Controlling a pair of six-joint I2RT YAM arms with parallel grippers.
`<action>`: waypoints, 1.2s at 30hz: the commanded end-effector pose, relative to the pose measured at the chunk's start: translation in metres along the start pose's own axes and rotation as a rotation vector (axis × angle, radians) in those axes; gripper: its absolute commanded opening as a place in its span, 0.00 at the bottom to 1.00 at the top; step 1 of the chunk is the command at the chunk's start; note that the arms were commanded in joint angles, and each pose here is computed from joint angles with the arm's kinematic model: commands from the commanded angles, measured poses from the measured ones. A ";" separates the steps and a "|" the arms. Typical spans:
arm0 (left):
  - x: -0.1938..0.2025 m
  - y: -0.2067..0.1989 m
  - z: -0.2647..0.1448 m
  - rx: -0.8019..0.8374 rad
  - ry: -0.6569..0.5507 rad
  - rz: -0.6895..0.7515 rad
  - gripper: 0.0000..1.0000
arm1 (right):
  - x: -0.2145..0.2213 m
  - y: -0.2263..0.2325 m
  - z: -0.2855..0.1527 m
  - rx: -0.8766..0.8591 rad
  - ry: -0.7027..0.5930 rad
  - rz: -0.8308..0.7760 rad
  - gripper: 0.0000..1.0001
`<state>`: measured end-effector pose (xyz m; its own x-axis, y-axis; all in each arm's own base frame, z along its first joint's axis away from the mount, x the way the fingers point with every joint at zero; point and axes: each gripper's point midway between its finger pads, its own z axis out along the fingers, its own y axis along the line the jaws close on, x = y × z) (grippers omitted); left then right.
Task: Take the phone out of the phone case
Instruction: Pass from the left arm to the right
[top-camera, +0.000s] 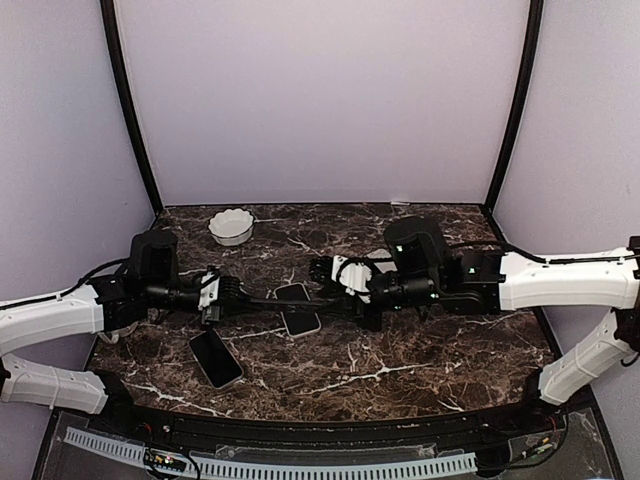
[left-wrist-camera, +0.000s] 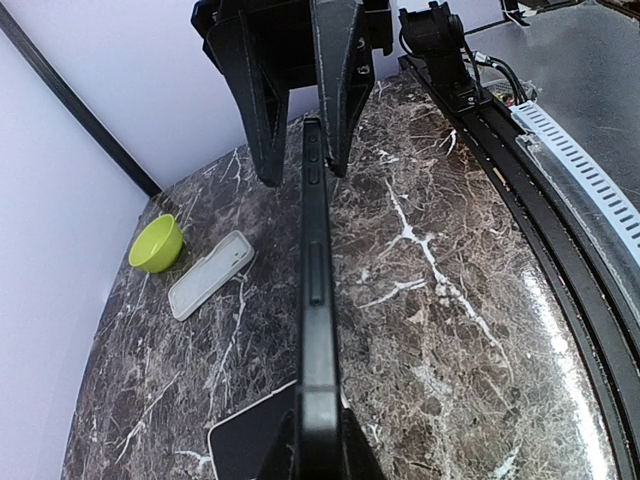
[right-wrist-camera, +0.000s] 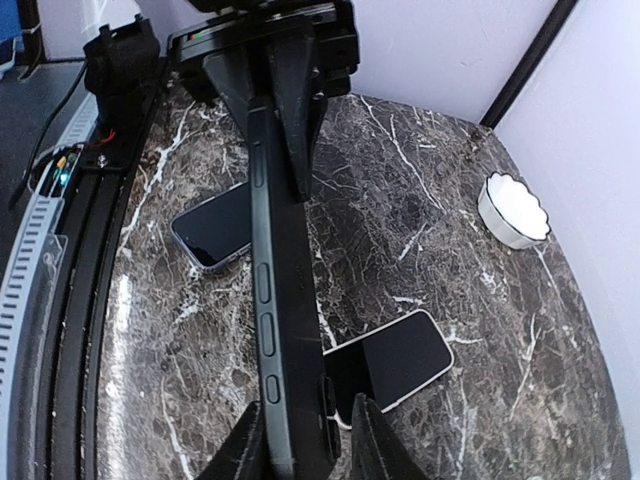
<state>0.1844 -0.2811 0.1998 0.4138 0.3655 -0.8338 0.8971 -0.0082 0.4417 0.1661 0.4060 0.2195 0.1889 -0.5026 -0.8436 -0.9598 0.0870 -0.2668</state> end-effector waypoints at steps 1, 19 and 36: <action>-0.029 0.015 -0.007 -0.034 -0.083 0.058 0.00 | -0.016 -0.005 0.001 0.022 -0.042 -0.025 0.22; -0.029 0.016 -0.008 -0.042 -0.078 0.062 0.00 | -0.004 -0.002 0.008 0.034 -0.006 -0.035 0.19; -0.030 0.018 -0.011 -0.087 -0.087 0.082 0.82 | -0.001 -0.019 0.006 0.151 -0.032 0.143 0.00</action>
<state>0.1862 -0.2805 0.2071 0.4099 0.3503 -0.8422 0.8970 0.0130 0.4419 0.1687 0.4096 0.2046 0.1582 -0.5354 -0.8297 -0.9555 0.1288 -0.2653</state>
